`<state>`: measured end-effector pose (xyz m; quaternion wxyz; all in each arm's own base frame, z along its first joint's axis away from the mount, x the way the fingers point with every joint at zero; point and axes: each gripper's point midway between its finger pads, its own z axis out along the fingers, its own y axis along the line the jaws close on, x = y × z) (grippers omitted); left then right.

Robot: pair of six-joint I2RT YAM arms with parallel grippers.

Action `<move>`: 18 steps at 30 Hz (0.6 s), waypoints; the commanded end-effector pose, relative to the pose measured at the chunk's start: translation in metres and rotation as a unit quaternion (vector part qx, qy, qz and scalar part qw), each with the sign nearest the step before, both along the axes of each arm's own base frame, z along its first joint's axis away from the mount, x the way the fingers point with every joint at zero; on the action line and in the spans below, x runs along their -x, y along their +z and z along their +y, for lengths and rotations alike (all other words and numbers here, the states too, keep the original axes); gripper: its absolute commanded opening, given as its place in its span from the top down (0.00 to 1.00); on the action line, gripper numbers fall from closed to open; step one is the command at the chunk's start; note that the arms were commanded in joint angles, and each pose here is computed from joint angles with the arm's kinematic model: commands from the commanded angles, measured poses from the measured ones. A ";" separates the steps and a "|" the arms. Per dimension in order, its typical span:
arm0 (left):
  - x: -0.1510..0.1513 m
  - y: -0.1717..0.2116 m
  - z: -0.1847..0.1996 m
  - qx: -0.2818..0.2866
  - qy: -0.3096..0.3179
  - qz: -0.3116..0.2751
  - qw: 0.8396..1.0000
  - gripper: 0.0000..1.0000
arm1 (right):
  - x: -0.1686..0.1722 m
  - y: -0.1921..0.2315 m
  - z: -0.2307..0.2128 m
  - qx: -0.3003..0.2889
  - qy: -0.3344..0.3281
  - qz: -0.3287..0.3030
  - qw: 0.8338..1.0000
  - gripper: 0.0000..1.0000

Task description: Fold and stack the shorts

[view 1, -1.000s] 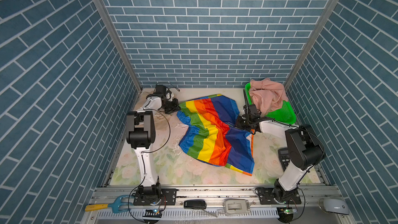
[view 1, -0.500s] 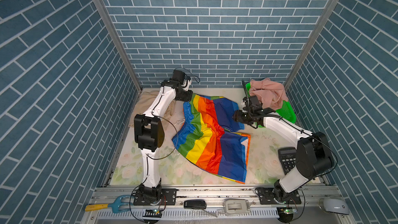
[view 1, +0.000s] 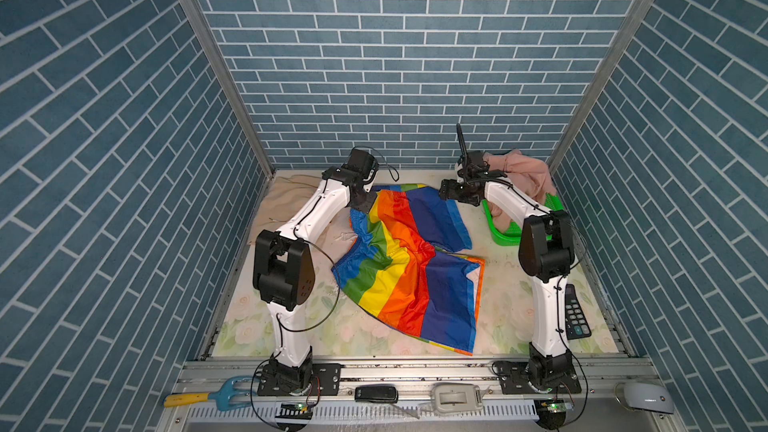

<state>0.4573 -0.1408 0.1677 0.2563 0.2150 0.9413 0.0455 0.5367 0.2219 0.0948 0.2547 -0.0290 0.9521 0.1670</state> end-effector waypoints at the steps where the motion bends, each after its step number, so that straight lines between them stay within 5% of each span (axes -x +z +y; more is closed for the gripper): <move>1: 0.002 -0.005 0.007 -0.026 -0.002 -0.003 1.000 1.00 | -0.009 -0.004 0.004 -0.007 0.020 0.010 1.000 0.10; 12: 0.001 -0.002 -0.002 -0.019 -0.004 0.000 1.000 1.00 | -0.037 -0.049 0.004 -0.034 0.005 0.041 0.999 0.12; 14: 0.000 -0.001 -0.002 -0.020 -0.001 -0.002 1.000 1.00 | -0.039 -0.052 0.013 -0.063 0.007 0.042 0.997 0.17; 18: 0.000 -0.003 -0.003 -0.018 0.000 0.001 1.000 1.00 | -0.040 -0.057 0.026 -0.108 0.006 0.051 0.993 0.42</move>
